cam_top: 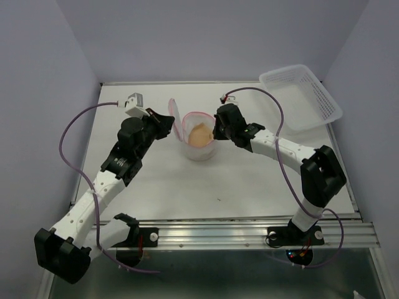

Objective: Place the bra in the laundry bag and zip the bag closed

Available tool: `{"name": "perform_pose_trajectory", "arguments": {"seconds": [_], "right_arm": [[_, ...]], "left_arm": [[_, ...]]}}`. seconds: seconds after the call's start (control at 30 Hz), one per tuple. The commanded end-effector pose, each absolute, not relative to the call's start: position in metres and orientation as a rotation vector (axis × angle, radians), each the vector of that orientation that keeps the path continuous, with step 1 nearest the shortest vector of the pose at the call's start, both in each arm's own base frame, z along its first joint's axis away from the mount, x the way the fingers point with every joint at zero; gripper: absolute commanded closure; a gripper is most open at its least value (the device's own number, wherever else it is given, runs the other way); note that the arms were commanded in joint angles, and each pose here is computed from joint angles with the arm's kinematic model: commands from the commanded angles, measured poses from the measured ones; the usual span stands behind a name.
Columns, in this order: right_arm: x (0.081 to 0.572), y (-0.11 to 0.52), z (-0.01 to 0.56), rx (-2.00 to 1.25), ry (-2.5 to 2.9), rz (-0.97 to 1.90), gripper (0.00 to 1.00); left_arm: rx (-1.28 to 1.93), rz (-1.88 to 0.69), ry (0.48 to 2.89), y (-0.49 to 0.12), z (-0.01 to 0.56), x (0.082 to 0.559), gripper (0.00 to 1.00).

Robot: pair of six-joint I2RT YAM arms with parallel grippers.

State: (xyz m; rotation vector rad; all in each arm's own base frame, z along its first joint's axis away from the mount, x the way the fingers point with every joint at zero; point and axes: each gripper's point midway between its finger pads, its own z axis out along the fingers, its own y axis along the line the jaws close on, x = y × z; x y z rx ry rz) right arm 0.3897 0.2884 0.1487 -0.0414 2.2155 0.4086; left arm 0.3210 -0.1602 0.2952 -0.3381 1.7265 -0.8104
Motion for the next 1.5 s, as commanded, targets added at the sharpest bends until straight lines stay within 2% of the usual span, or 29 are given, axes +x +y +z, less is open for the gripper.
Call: {"name": "perform_pose_trajectory", "arguments": {"seconds": [0.0,0.17,0.3,0.43,0.47,0.7,0.83,1.03,1.1,1.2,1.33,1.47], "right_arm": [[0.388,0.298,0.178,-0.041,2.152,0.480,0.99],[0.380,0.307,0.182,-0.076,2.148,0.566,0.99],[0.375,0.311,0.181,-0.087,2.143,0.611,0.99],[0.373,0.311,0.180,-0.067,2.140,0.632,0.99],[0.373,0.311,0.182,-0.067,2.135,0.635,0.99],[0.371,0.308,0.179,-0.045,2.132,0.634,0.99],[0.369,0.303,0.173,-0.008,2.150,0.647,0.99],[0.369,0.299,0.163,0.029,2.176,0.669,0.99],[0.367,0.299,0.161,0.030,2.182,0.678,0.99],[0.364,0.299,0.160,0.028,2.186,0.686,0.99],[0.363,0.298,0.160,0.032,2.185,0.688,0.99],[0.364,0.294,0.159,0.029,2.184,0.678,0.99]], "left_arm": [[-0.233,-0.730,1.731,-0.179,0.315,0.325,1.00],[-0.157,-0.661,1.861,-0.203,0.294,0.333,1.00],[-0.101,-0.702,1.893,-0.229,0.289,0.334,0.98],[-0.034,-0.744,1.918,-0.249,0.287,0.331,0.34],[-0.023,-0.750,1.918,-0.250,0.287,0.329,0.24],[0.035,-0.787,1.871,-0.253,0.297,0.320,0.01],[-0.072,-0.708,1.834,-0.227,0.303,0.319,0.01],[-0.194,-0.602,1.942,-0.185,0.254,0.309,0.01],[-0.177,-0.663,1.946,-0.182,0.247,0.301,0.01],[-0.245,-0.718,2.033,-0.167,0.202,0.291,0.01],[-0.440,-0.755,2.082,-0.148,0.168,0.289,0.01],[-0.391,-0.851,2.058,-0.158,0.161,0.286,0.04]]}}
